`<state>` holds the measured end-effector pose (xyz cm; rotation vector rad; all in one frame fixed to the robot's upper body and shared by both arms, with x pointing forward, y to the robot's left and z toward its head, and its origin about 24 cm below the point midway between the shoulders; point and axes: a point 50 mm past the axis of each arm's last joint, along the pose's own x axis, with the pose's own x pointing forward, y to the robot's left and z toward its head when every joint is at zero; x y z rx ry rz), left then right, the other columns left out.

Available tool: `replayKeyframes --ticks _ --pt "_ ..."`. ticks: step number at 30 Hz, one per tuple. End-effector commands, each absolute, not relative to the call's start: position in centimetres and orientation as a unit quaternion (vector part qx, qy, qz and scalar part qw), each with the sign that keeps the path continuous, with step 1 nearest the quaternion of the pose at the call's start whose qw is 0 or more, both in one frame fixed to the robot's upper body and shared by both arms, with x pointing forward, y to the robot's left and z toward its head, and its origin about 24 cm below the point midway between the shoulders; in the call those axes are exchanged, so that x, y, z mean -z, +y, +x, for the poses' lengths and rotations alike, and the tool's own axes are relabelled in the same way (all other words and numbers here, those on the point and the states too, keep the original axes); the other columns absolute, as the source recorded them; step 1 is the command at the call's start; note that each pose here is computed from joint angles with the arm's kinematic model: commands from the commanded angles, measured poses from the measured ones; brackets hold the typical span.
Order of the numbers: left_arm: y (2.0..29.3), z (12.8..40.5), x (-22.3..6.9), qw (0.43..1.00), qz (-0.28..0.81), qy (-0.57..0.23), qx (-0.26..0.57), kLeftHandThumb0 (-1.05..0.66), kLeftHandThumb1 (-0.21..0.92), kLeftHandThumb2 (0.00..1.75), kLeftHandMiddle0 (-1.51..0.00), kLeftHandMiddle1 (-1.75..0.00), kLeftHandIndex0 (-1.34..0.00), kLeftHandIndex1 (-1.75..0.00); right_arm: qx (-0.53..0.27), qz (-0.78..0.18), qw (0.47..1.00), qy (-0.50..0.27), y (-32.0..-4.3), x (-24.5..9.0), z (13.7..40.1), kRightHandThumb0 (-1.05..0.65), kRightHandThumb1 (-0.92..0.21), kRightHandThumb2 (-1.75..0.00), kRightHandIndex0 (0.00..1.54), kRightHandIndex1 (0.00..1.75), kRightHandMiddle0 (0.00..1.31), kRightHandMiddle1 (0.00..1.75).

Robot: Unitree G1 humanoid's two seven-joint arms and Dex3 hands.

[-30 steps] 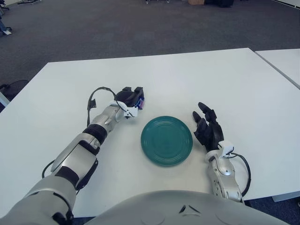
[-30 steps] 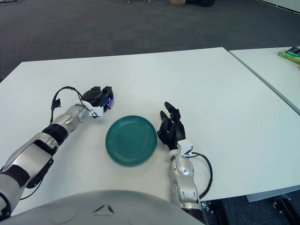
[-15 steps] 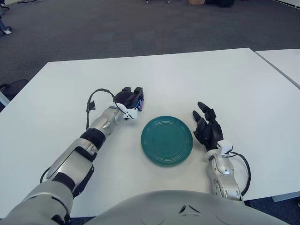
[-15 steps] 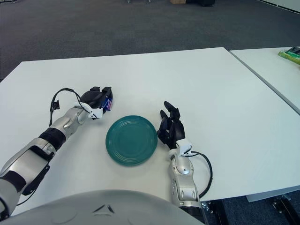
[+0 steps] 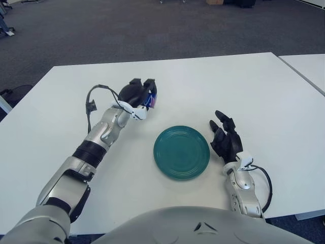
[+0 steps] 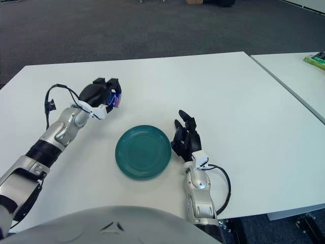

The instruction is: Put the gum into the plate.

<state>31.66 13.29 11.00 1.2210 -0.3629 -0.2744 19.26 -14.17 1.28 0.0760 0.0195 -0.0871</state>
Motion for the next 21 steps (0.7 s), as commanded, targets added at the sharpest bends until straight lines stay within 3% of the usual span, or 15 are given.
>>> replayKeyframes --ticks 1,8,14,21 --pt "13.7 30.3 -15.7 0.8 0.545 -0.231 0.097 0.0 0.16 1.5 -0.7 -1.74 -0.52 -1.74 0.057 0.056 0.994 0.071 -14.3 0.7 18.3 -0.79 -0.92 -0.92 0.45 0.02 0.05 0.65" --pt "12.5 27.8 -15.3 0.812 0.528 -0.217 0.125 0.0 0.15 1.51 -0.73 -1.72 -0.53 -1.75 0.06 0.061 0.994 0.068 -14.2 0.6 18.4 -0.79 -0.92 -0.91 0.46 0.03 0.06 0.65" --pt "11.7 27.5 -15.4 0.812 0.522 -0.2 0.17 0.0 0.14 1.51 -0.75 -1.68 -0.53 -1.75 0.063 0.056 0.994 0.069 -14.3 0.7 18.4 -0.8 -0.92 -0.91 0.47 0.03 0.06 0.65" --pt "8.7 26.1 -13.8 0.813 0.49 -0.199 0.243 0.0 0.12 1.51 -0.79 -1.63 -0.55 -1.75 0.062 0.055 0.994 0.072 -14.1 0.7 18.4 -0.8 -0.92 -0.91 0.47 0.02 0.05 0.64"
